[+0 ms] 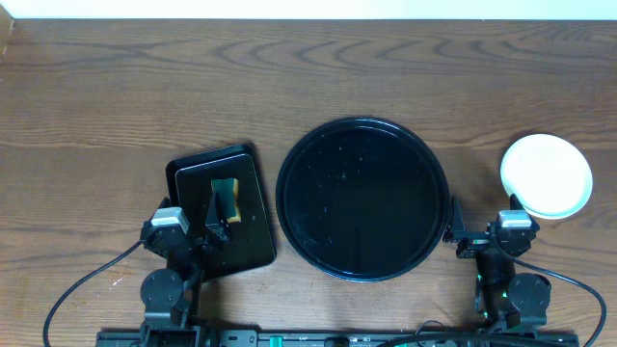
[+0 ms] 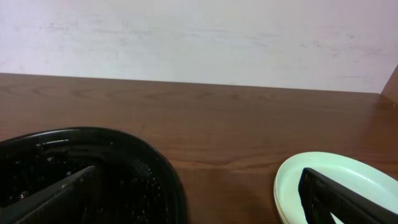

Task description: Clean dirty plates on tray and stack at the side

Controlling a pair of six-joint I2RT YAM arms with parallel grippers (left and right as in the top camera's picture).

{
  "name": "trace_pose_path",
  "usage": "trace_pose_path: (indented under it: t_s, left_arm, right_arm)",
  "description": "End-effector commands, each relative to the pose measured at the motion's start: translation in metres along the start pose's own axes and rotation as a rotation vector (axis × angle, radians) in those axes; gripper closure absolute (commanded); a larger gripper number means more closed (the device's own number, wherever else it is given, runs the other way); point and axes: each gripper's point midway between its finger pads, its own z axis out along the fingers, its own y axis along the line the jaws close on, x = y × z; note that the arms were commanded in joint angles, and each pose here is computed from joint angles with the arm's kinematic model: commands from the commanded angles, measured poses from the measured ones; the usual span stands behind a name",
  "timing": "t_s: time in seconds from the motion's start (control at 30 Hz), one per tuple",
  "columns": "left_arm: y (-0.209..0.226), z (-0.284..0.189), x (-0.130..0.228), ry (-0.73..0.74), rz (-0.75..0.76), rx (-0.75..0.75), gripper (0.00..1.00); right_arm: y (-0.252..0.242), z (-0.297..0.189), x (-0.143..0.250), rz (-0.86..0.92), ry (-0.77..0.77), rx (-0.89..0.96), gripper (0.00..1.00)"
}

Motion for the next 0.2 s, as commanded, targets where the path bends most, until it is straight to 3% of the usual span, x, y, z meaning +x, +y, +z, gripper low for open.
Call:
trace_pose_path:
  t_s: [0.0,0.17]
  left_arm:
    - [0.0122,0.0004,0.0142,0.041,-0.005,-0.06,0.09]
    - [0.0122,0.0004,0.0142,0.041,-0.005,-0.06,0.09]
  right_arm:
    - [0.0057,-0.0003,0.0004,0.014,0.0,-0.025,0.01]
    - [0.0057,-0.0003,0.0004,0.014,0.0,-0.025,0.01]
